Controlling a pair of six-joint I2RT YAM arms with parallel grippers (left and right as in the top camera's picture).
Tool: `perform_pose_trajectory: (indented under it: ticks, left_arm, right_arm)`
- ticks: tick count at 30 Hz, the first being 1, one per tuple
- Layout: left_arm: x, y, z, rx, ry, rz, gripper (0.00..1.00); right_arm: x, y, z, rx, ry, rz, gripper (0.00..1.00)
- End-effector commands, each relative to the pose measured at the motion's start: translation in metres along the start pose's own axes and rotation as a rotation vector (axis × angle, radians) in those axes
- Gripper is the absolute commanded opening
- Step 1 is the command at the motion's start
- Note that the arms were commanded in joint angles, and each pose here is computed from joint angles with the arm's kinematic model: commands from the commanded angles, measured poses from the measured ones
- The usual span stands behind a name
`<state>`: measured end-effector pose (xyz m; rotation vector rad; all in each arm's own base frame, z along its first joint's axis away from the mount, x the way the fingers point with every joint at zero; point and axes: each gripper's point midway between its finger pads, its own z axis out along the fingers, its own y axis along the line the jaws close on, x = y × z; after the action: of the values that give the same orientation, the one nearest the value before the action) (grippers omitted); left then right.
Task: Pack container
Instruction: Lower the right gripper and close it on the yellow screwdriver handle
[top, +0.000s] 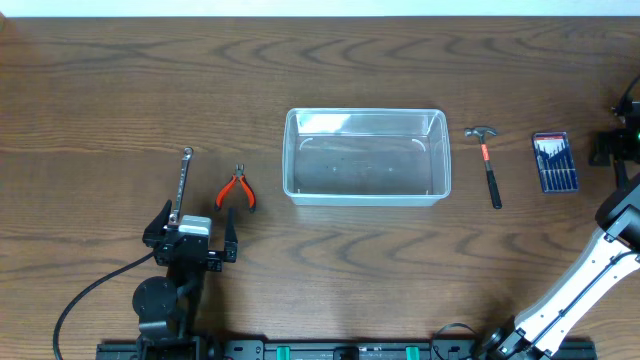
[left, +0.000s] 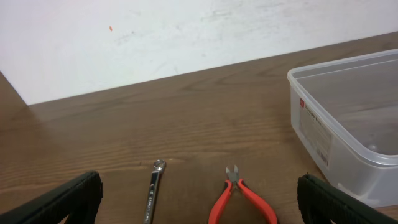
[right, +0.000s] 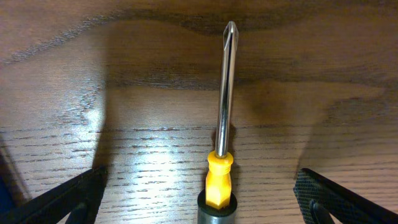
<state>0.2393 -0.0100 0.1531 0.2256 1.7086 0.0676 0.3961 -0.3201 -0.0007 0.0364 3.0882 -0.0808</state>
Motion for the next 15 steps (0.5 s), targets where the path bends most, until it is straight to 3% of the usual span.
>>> perform_pose_trajectory:
  ticks: [1,15]
  left_arm:
    - [0.0145,-0.0006,0.0025,-0.003,0.032,0.004,0.98]
    - [0.0145,-0.0006,0.0025,-0.003,0.032,0.004,0.98]
  right_arm:
    - [0.0107,-0.001,0.0226,-0.014,0.053,0.031,0.99]
    - [0.017,-0.0045,0.0219,-0.028,0.056,0.051,0.94]
